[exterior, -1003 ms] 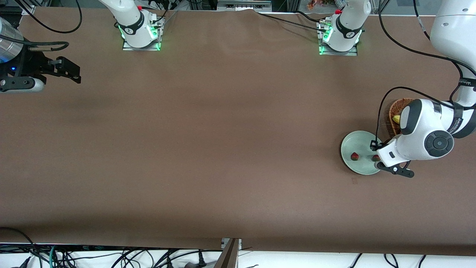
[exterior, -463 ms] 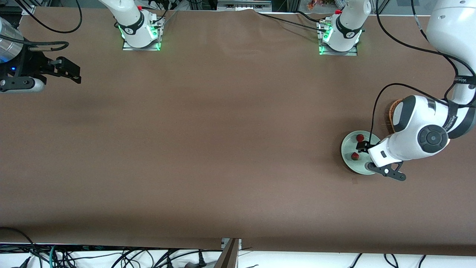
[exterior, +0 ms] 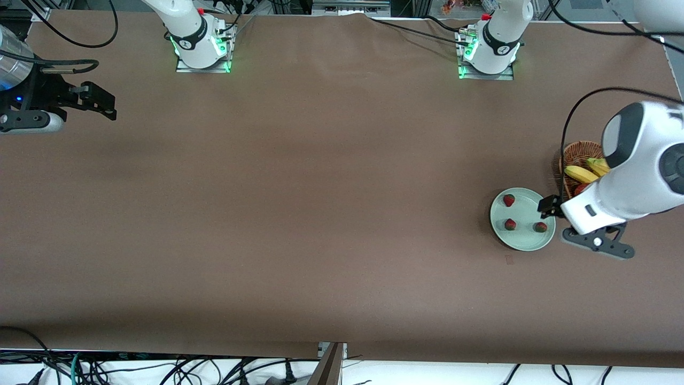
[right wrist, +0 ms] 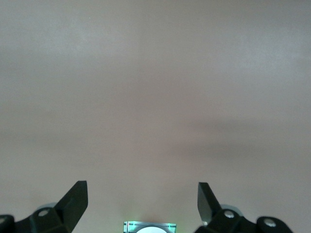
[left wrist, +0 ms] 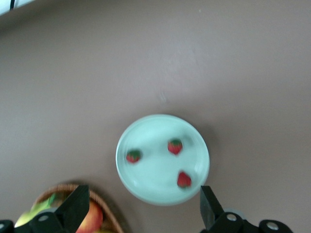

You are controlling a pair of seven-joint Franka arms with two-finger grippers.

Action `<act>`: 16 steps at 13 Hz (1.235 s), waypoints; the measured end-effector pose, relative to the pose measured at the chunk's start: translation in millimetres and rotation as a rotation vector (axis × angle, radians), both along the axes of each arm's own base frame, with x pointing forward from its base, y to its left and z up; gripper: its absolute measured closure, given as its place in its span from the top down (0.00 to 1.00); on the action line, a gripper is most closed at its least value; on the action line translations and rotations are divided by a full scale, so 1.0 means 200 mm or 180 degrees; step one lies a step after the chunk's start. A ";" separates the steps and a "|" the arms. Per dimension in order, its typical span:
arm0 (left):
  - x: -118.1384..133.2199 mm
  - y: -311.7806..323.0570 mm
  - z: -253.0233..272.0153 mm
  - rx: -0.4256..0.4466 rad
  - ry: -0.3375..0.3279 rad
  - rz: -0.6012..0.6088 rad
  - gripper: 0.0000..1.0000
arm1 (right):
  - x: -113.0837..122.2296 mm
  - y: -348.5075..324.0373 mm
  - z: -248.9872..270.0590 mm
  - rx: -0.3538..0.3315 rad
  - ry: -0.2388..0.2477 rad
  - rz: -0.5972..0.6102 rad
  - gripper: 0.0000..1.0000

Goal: Collect all strawberries into plate

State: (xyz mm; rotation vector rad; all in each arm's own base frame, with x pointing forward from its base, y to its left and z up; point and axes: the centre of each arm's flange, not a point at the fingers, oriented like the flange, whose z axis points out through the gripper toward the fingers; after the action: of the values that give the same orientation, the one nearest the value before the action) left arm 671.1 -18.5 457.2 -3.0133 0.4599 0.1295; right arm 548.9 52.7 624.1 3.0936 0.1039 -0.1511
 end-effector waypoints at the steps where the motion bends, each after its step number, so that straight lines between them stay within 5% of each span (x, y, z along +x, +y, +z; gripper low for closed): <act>1: -0.05 0.00 0.14 -0.0058 0.0100 0.0116 1.00 | 0.00 0.00 0.00 0.0000 0.0000 0.0000 1.00; 5: -0.30 -0.03 0.59 0.0013 0.0391 0.0267 1.00 | 0.00 0.01 -0.01 0.0000 0.0005 0.0007 1.00; 9: -0.41 -0.26 0.63 0.0112 0.0605 0.0077 1.00 | 0.00 0.01 -0.01 0.0000 0.0005 0.0007 1.00; 16: -0.61 0.08 0.82 -0.0205 -0.0089 0.0756 1.00 | 0.02 0.01 -0.03 -0.0001 0.0026 0.0007 1.00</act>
State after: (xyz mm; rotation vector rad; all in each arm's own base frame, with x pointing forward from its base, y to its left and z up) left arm 549.0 -1.5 620.3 -3.1178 0.1041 0.0899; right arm 552.1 54.2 618.6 3.0925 0.1078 -0.1636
